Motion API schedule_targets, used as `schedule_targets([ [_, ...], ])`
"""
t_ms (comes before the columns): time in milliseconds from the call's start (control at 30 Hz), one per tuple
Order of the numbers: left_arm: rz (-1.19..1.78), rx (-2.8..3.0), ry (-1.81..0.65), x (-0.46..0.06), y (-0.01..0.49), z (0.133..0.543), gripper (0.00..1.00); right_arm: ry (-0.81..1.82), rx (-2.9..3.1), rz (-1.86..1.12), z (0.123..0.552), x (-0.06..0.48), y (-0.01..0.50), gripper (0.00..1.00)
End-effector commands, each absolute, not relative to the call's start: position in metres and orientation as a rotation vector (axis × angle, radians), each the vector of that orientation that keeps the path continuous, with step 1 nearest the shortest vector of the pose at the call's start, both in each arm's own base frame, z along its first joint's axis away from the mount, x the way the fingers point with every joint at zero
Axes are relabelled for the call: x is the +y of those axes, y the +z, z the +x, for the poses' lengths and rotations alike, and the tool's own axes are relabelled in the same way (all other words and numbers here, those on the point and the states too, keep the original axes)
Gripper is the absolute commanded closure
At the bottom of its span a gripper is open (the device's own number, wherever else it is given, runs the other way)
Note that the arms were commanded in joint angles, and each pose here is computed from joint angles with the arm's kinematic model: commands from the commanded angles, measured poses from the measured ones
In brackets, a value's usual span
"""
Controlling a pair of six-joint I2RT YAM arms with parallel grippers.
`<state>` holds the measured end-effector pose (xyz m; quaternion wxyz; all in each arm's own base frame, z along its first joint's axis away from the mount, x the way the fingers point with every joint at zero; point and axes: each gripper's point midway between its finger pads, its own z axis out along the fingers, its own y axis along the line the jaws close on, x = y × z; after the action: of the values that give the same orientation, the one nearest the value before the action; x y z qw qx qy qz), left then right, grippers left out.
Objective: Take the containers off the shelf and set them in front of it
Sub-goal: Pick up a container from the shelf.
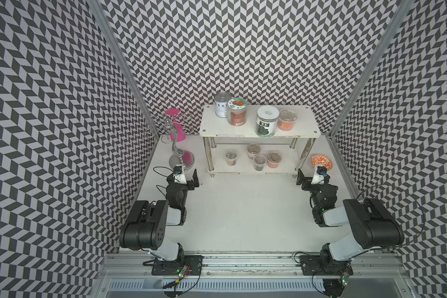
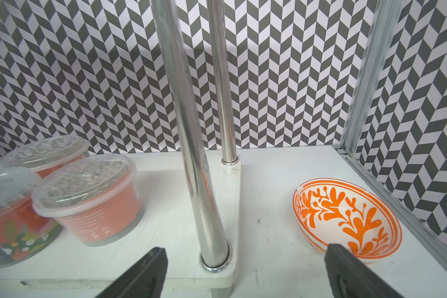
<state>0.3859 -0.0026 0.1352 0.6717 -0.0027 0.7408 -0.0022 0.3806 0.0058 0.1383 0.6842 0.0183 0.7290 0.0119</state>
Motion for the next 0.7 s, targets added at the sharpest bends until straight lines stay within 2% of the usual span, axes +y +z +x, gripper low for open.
schedule_targets([
  [0, 0.002, 1.645, 0.003, -0.002, 0.143, 0.389, 0.0, 0.019, 1.56, 0.05, 0.381, 0.003, 0.158, 0.0],
  [367, 0.039, 1.641, -0.017, -0.008, 0.147, 0.39, 0.0, 0.025, 1.559, 0.049, 0.38, 0.003, 0.159, 0.0],
  [667, 0.034, 1.705, -0.079, -0.017, 0.193, 0.394, 0.0, 0.097, 1.558, -0.017, 0.367, 0.018, 0.194, 0.0],
])
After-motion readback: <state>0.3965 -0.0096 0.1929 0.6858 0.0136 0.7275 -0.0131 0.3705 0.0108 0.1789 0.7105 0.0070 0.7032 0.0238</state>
